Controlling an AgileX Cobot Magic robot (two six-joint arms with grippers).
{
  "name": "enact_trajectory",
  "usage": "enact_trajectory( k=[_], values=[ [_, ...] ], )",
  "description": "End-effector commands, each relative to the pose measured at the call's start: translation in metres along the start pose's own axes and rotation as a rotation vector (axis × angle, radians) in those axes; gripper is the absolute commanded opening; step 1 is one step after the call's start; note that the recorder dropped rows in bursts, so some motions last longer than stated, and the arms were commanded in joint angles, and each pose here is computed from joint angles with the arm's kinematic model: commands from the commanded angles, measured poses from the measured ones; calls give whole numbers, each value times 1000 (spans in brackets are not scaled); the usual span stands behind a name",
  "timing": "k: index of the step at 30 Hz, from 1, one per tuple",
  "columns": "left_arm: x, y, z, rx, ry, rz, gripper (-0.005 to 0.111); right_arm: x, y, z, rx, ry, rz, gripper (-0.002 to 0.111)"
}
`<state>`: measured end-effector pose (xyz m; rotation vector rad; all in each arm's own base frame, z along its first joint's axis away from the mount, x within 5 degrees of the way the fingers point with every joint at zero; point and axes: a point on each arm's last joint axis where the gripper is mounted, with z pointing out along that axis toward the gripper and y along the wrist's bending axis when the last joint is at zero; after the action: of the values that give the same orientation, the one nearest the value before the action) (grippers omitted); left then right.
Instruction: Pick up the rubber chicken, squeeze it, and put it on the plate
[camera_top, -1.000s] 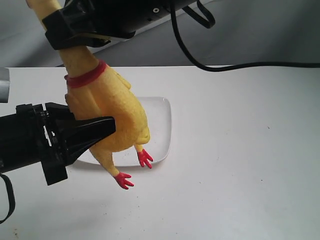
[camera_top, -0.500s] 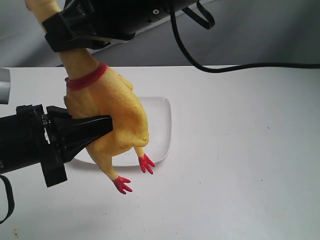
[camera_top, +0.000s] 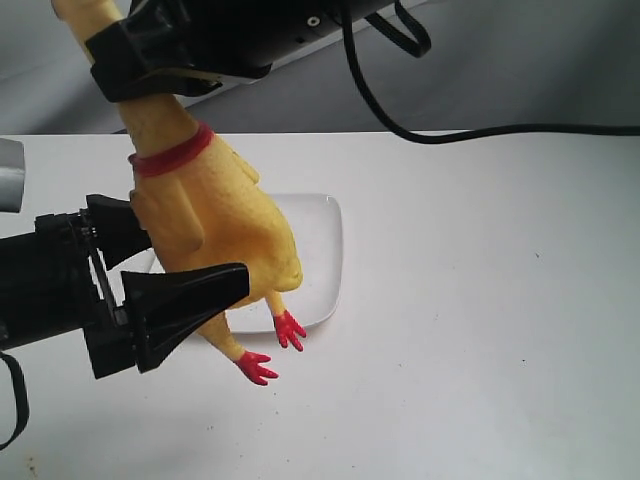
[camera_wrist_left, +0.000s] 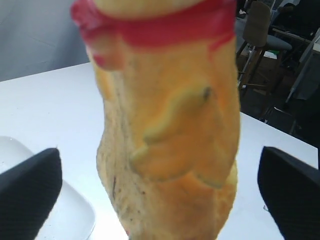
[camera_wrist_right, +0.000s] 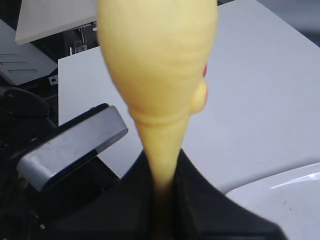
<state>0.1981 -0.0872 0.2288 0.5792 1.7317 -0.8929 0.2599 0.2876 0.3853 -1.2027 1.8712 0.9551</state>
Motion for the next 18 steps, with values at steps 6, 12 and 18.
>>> enact_trajectory(
  k=[6, 12, 18],
  values=[
    [-2, 1, 1, -16, -25, -39, 37, -5, 4, -5, -4, -30, 5, 0],
    [-1, -1, 1, 15, -17, -12, 1, -5, 4, -5, -6, -28, 4, 0],
    [-1, -2, 1, 18, -16, -10, 1, -5, 4, -5, -6, -28, 4, 0]
  ],
)
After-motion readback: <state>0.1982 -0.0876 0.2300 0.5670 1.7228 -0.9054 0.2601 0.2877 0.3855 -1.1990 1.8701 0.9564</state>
